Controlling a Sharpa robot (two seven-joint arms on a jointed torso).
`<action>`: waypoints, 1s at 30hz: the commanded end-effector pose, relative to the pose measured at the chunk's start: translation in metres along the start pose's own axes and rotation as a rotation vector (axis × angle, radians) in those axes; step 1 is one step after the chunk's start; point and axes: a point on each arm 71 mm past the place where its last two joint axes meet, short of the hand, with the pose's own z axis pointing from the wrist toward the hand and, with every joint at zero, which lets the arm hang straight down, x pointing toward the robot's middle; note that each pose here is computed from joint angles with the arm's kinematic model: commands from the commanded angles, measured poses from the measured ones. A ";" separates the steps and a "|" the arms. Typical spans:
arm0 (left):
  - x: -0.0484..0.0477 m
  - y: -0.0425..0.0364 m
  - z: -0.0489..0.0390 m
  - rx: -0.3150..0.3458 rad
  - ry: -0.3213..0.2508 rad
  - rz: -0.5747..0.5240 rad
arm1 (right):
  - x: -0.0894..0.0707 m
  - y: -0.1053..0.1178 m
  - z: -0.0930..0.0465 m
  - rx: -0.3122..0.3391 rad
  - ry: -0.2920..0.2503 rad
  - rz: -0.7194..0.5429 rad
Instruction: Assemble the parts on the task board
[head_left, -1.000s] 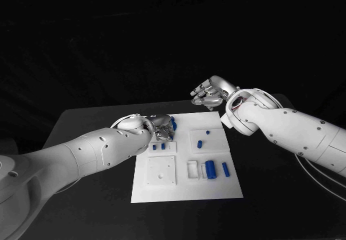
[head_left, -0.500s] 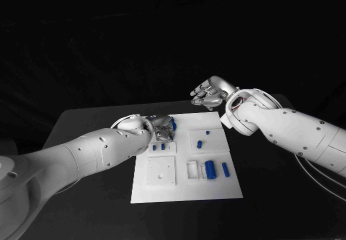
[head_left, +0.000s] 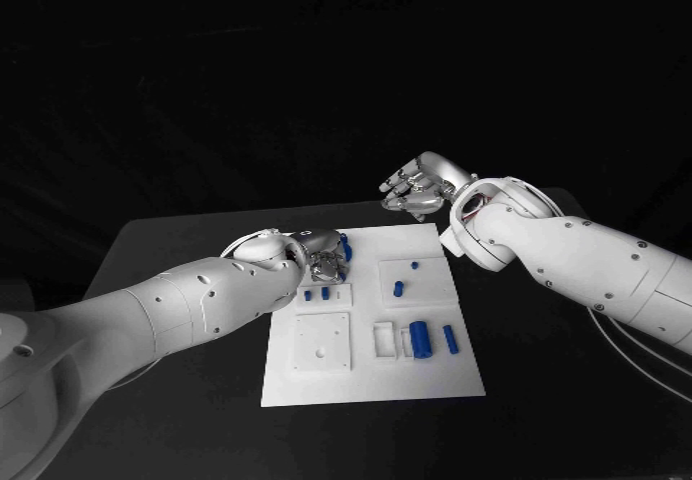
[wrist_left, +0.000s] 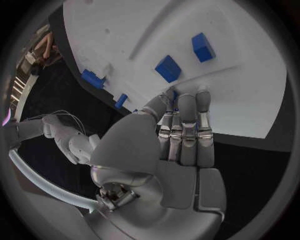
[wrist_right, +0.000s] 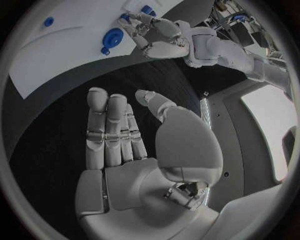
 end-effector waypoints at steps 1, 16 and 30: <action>0.0021 -0.0024 -0.0003 0.017 -0.015 -0.004 | 0.001 0.001 0.000 -0.007 0.011 -0.002; -0.0118 0.0048 -0.0110 0.030 -0.100 -0.134 | 0.000 -0.003 0.001 0.000 0.007 -0.004; -0.0386 0.0230 -0.0404 0.011 -0.058 -0.312 | -0.006 -0.011 -0.002 0.017 0.003 -0.010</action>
